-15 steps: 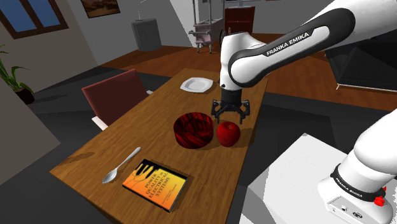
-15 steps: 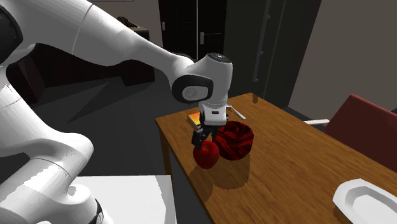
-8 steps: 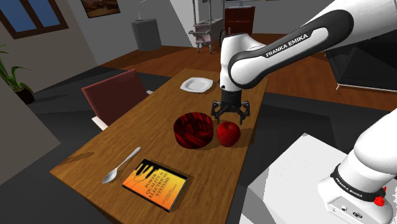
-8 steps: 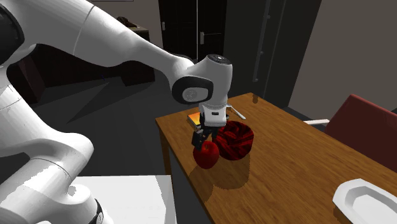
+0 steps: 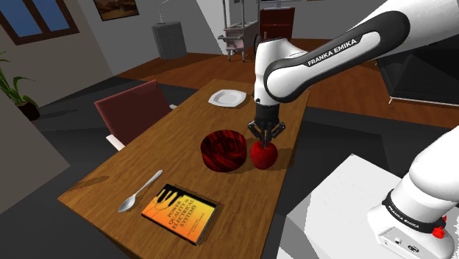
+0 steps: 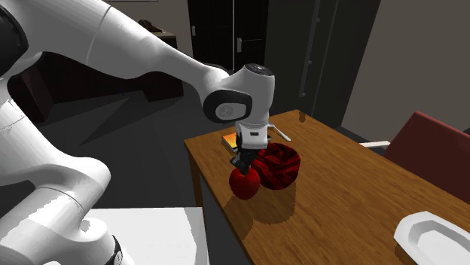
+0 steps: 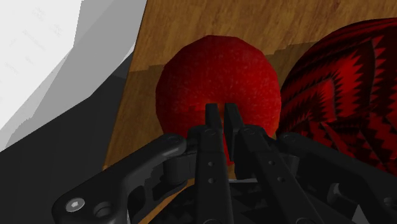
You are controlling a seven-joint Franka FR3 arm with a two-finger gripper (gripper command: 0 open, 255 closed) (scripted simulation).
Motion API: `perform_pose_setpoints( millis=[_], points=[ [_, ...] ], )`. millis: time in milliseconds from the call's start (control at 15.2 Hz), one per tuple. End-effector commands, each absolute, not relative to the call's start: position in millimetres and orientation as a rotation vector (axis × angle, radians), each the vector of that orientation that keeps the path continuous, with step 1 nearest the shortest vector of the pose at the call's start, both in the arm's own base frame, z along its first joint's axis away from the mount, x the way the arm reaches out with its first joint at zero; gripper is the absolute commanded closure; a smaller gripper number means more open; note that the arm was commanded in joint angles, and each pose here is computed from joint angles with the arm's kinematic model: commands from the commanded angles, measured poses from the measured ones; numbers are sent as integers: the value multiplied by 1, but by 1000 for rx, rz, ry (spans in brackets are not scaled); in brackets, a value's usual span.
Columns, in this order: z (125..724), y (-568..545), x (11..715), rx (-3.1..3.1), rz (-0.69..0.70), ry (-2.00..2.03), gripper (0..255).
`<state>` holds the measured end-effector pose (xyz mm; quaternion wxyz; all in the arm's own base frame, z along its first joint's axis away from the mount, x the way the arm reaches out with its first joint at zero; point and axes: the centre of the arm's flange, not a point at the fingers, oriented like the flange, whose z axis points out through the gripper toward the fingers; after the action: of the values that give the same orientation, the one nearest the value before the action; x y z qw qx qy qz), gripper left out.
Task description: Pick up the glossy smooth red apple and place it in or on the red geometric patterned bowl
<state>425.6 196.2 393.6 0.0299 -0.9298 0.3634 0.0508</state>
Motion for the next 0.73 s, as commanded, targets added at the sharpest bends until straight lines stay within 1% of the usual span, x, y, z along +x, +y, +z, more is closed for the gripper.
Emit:
perform_pose_setpoints(
  millis=[0,132,660],
  points=[
    [393,196,425,-2868,159,1121,255],
    [393,195,426,-2868,159,1121,255],
    [435,195,426,-2868,159,1121,255]
  ],
)
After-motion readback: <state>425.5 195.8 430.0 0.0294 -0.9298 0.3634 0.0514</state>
